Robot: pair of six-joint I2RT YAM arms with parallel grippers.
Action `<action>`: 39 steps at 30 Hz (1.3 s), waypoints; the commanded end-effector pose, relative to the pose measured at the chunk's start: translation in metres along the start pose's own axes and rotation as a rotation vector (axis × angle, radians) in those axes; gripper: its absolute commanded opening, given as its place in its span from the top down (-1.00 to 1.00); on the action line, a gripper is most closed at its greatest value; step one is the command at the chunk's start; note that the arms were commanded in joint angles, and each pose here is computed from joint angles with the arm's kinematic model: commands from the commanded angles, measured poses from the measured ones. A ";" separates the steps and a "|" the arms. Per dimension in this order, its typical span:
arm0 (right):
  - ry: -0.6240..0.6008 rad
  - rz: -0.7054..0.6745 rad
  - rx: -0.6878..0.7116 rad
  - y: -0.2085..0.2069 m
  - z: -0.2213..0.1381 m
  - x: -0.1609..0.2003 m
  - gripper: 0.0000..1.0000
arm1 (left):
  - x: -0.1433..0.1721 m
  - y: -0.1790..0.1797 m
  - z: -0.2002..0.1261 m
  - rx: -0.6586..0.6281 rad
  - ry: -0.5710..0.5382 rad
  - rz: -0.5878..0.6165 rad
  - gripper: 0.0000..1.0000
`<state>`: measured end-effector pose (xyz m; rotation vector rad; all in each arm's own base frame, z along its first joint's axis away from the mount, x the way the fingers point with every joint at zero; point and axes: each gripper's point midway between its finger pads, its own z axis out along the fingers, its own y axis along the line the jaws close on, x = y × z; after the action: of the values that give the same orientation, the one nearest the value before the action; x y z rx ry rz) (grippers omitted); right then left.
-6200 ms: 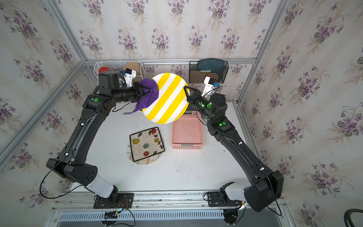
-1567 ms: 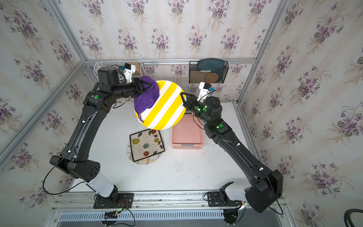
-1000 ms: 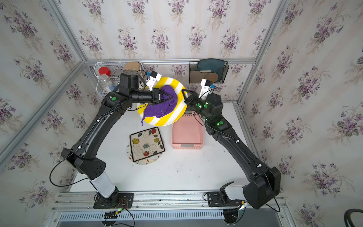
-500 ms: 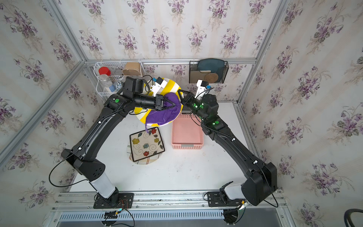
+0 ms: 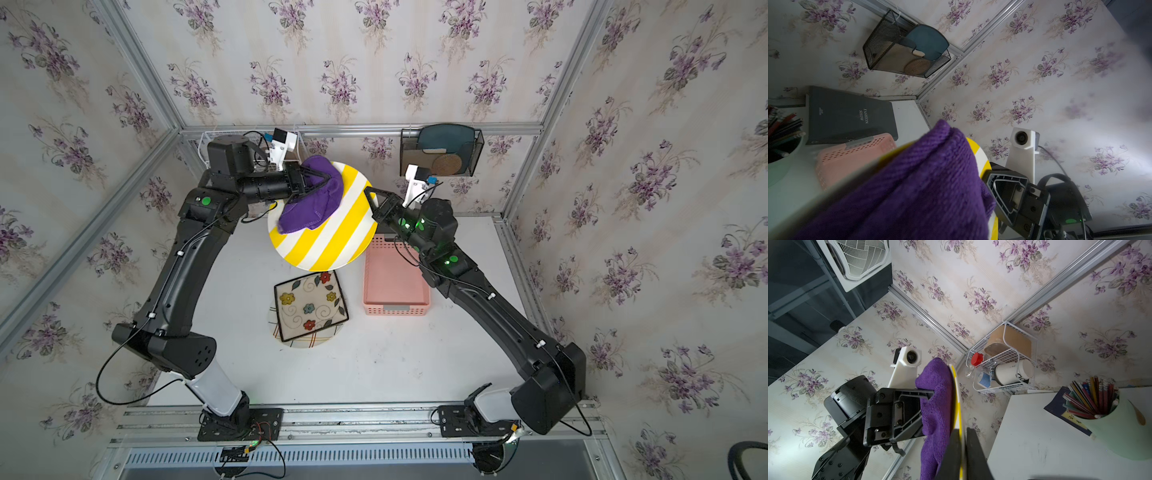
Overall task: Wipe the wet plate dry
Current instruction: Wipe the plate with towel.
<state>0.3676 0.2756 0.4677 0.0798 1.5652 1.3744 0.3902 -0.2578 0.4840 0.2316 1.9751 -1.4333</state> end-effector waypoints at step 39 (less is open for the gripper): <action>-0.419 0.278 -0.442 0.016 0.022 -0.170 1.00 | -0.001 -0.177 -0.031 0.928 0.078 -0.339 1.00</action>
<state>0.4270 0.2057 0.6056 0.1649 0.8512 1.8469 0.3282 -0.3032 0.6183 0.1425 1.3102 -2.5355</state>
